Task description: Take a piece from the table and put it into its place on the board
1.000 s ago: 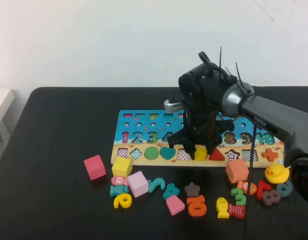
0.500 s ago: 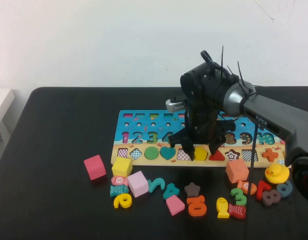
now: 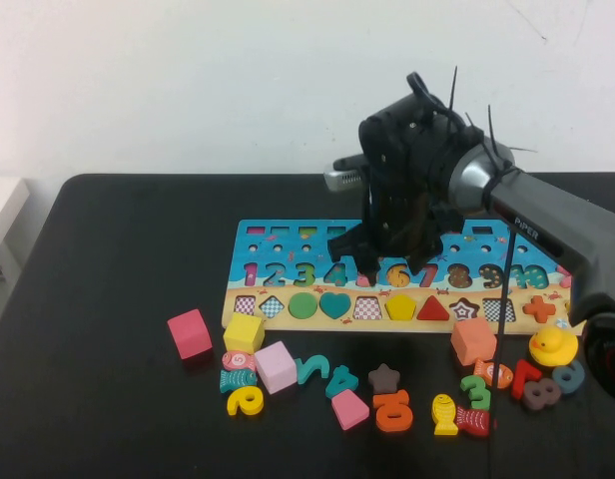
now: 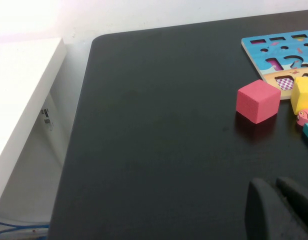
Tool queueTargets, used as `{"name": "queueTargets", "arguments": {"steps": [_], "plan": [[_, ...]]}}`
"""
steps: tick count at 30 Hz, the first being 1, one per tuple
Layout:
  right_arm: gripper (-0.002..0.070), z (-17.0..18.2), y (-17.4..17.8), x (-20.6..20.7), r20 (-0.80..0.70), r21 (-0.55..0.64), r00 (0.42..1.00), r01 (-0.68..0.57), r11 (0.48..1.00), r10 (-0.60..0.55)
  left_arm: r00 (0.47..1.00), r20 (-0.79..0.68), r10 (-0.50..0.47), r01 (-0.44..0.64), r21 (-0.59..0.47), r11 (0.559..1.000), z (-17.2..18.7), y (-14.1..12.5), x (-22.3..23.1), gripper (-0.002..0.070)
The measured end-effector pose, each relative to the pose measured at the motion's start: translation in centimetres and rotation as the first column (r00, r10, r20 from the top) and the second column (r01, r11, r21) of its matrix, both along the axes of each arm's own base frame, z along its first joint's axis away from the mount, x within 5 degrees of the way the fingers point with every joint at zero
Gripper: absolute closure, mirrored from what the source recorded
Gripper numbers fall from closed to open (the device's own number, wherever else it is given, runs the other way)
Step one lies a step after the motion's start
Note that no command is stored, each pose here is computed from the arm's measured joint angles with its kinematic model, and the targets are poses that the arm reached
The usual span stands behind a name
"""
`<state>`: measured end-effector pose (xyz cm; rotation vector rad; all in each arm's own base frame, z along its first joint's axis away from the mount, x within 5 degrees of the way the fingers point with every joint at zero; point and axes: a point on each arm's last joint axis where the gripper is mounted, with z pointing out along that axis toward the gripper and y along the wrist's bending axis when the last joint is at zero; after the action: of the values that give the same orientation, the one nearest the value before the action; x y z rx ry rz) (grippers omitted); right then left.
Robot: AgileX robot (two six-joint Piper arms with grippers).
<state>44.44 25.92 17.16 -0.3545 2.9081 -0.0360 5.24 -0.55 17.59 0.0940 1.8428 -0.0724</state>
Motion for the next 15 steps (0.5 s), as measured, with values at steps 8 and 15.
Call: {"name": "queueTargets", "arguments": {"steps": [8, 15], "plan": [[0.0306, 0.8, 0.0, 0.2, 0.028, -0.036, 0.990, -0.138, 0.990, 0.139, 1.000, 0.000, 0.000, 0.000, 0.000, 1.000, 0.0, 0.0, 0.0, 0.0677], [0.0632, 7.6, -0.7, -0.8, 0.141, -0.042, 0.948, -0.282, 0.959, 0.285, 1.000, 0.000, 0.001, -0.001, -0.003, 1.000, 0.0, 0.0, 0.0, 0.0678]]}}
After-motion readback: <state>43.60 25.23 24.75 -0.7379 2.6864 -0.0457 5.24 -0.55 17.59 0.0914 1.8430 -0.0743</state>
